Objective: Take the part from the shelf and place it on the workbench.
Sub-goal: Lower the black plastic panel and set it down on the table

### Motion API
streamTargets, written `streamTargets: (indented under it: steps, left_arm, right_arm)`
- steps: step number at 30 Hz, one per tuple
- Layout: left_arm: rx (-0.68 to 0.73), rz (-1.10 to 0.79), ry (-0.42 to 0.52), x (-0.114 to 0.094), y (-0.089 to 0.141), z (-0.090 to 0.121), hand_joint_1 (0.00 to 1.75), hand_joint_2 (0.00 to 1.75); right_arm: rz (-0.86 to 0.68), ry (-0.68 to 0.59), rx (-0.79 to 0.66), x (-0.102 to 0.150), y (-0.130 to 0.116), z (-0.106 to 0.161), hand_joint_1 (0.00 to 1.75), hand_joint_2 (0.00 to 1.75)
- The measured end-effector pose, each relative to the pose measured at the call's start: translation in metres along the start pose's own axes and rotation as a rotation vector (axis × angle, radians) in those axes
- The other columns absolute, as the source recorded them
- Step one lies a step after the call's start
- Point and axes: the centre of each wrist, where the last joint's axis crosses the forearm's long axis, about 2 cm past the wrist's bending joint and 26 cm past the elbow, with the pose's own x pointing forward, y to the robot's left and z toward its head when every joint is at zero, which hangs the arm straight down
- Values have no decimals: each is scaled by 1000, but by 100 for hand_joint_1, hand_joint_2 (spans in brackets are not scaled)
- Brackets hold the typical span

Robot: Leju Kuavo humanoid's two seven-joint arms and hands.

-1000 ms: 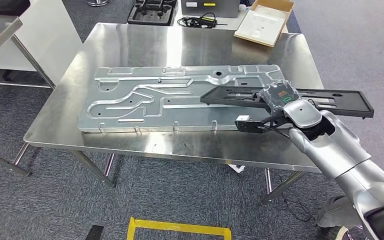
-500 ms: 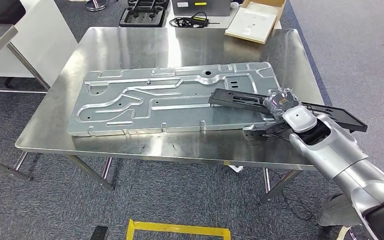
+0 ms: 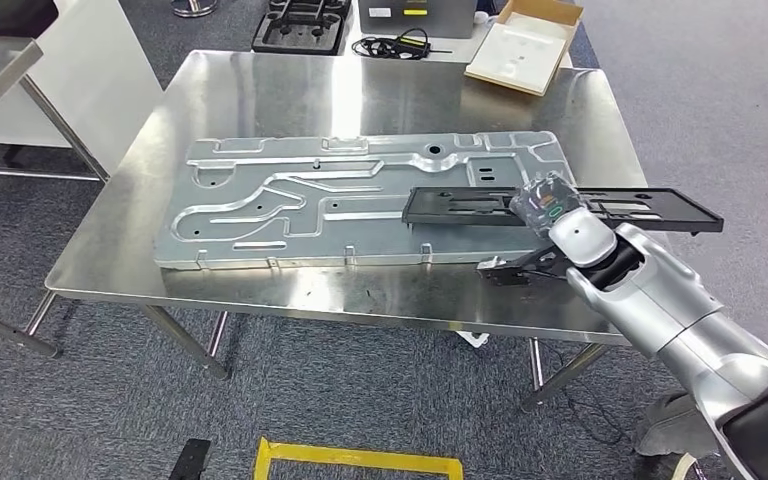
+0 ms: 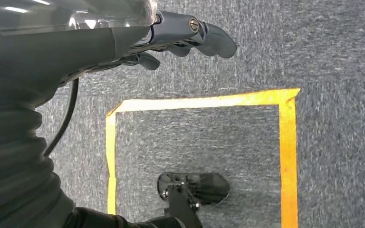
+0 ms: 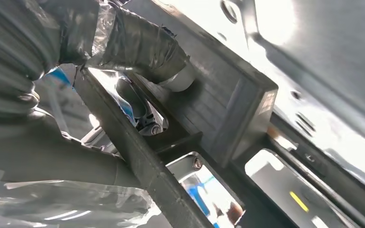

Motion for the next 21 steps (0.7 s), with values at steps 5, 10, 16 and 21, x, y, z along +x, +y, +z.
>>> streamTargets:
  steps: [5,10,16,21]
  left_arm:
    - [-4,-4,-3,2,-3,0,0,175]
    - [-2,-9,-5,4,-5,0,0,175]
    - [-3,-17,-7,4,-5,0,0,175]
    - [1,-24,-15,7,-5,-1,0,175]
  right_arm:
    - [110,-82,-143,11,-12,-3,175,175]
    - [182,-168,-227,24,-16,-3,175,175]
    - [224,-227,-254,34,-15,-1,175,175]
    - [252,-296,-327,40,-19,2,175,175]
